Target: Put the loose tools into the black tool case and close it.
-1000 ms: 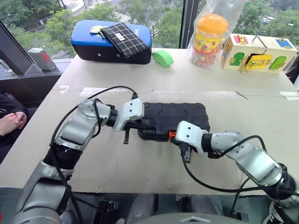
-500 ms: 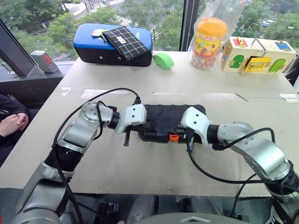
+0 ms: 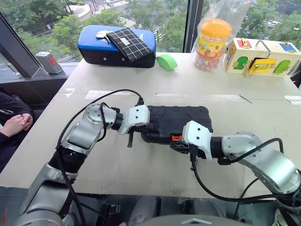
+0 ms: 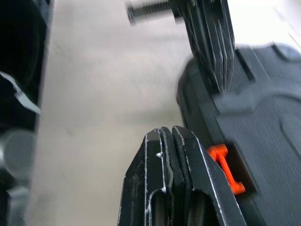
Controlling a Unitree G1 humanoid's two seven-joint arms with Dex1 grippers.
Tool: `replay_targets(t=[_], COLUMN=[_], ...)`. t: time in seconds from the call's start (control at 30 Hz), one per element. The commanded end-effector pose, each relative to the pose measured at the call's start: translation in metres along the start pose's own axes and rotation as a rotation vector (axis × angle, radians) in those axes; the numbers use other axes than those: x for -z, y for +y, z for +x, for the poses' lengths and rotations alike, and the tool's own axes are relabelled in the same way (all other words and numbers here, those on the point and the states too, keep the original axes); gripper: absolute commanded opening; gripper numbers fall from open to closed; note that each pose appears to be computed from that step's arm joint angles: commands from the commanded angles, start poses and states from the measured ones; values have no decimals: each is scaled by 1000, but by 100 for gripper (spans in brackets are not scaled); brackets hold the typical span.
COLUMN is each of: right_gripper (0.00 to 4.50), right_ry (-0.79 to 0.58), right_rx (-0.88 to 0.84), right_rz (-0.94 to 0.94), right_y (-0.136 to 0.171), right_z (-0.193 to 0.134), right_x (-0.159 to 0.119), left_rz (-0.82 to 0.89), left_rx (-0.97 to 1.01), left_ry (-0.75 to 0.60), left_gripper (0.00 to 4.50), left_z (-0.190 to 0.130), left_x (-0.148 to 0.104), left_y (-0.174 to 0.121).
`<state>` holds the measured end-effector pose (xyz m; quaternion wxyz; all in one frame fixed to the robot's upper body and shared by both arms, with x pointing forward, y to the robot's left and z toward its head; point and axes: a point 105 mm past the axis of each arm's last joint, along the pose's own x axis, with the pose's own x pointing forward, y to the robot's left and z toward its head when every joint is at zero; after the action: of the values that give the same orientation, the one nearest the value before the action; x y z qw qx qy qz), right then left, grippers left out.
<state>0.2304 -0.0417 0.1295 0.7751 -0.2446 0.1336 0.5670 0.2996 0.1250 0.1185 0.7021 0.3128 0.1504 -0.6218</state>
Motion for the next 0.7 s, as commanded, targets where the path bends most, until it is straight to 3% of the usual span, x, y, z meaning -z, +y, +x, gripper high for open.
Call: replay_targets(t=[0.03,0.2,0.47,0.7], right_gripper=[2,2,2,2], right_ry=[16,57,41,-207], right_rx=[61,150,126,-11], right_rz=[-47,17,147,153], right_y=[-10,-28,-33,-4], right_z=[2,10,20,5], right_x=[2,23,34,-11], left_rz=[-168,-170,-159,-163], left_rx=[85,76,79,78], left_ry=[172,173,202,199], left_gripper=[0,0,0,0], left_z=[17,17,18,20], left_x=[51,51,55,55], left_y=[-24,-23,-24,-25])
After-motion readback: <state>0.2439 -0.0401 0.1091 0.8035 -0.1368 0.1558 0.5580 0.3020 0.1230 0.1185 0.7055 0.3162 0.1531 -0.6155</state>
